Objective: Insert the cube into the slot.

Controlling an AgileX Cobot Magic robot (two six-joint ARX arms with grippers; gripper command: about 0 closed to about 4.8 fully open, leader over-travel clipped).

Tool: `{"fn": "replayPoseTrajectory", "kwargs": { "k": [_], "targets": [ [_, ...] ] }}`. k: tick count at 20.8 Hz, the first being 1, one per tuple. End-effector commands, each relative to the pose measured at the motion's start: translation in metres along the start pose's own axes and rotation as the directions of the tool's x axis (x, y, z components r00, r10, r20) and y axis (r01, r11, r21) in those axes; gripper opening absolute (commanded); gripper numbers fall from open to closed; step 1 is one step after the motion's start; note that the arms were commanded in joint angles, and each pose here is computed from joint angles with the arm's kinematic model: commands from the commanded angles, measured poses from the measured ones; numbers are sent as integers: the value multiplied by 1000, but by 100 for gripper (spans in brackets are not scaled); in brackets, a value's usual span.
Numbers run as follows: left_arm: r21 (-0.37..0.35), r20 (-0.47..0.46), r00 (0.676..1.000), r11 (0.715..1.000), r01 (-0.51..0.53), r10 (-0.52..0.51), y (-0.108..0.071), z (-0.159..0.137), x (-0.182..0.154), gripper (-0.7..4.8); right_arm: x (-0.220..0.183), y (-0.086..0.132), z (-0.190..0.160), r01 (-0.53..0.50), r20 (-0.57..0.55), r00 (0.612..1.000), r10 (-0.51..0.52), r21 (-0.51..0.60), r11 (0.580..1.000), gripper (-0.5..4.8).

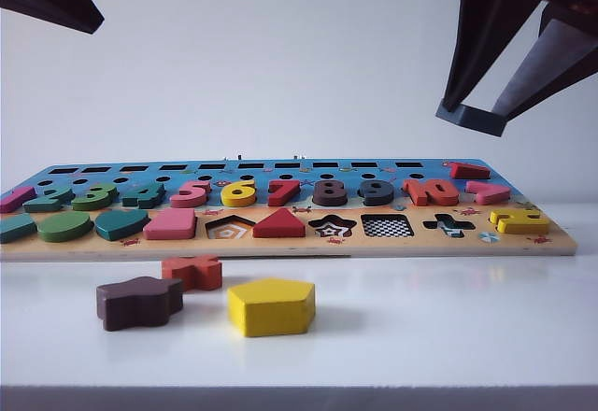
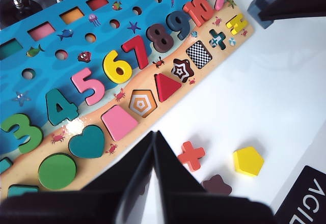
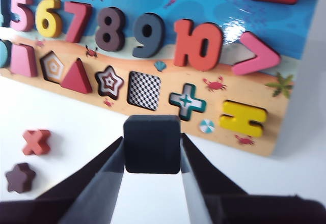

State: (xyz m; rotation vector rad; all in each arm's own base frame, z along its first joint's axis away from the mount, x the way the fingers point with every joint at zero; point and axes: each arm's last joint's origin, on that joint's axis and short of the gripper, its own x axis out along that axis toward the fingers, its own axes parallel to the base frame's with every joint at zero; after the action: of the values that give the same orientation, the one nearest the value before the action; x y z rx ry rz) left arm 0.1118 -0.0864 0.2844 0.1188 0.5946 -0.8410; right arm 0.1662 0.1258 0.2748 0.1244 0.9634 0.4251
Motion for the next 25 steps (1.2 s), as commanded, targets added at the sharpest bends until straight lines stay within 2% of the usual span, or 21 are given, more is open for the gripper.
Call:
{"fn": "replayPoseTrajectory", "kwargs": {
  "k": [1, 5, 10, 25],
  "targets": [
    [8, 18, 1000, 1000, 5, -5, 0, 2, -1, 17, 4, 4, 7, -37, 61, 998, 34, 40, 999, -6],
    [8, 18, 1000, 1000, 5, -5, 0, 2, -1, 17, 11, 6, 11, -43, 75, 996, 37, 71, 997, -8],
    [8, 18, 1000, 1000, 5, -5, 0, 2, -1, 17, 25, 7, 11, -24, 31, 999, 21, 96, 995, -8],
    [8, 18, 1000, 1000, 5, -5, 0, 2, -1, 17, 69, 17, 9, 16, -38, 999, -14, 79, 997, -8]
  ]
}}
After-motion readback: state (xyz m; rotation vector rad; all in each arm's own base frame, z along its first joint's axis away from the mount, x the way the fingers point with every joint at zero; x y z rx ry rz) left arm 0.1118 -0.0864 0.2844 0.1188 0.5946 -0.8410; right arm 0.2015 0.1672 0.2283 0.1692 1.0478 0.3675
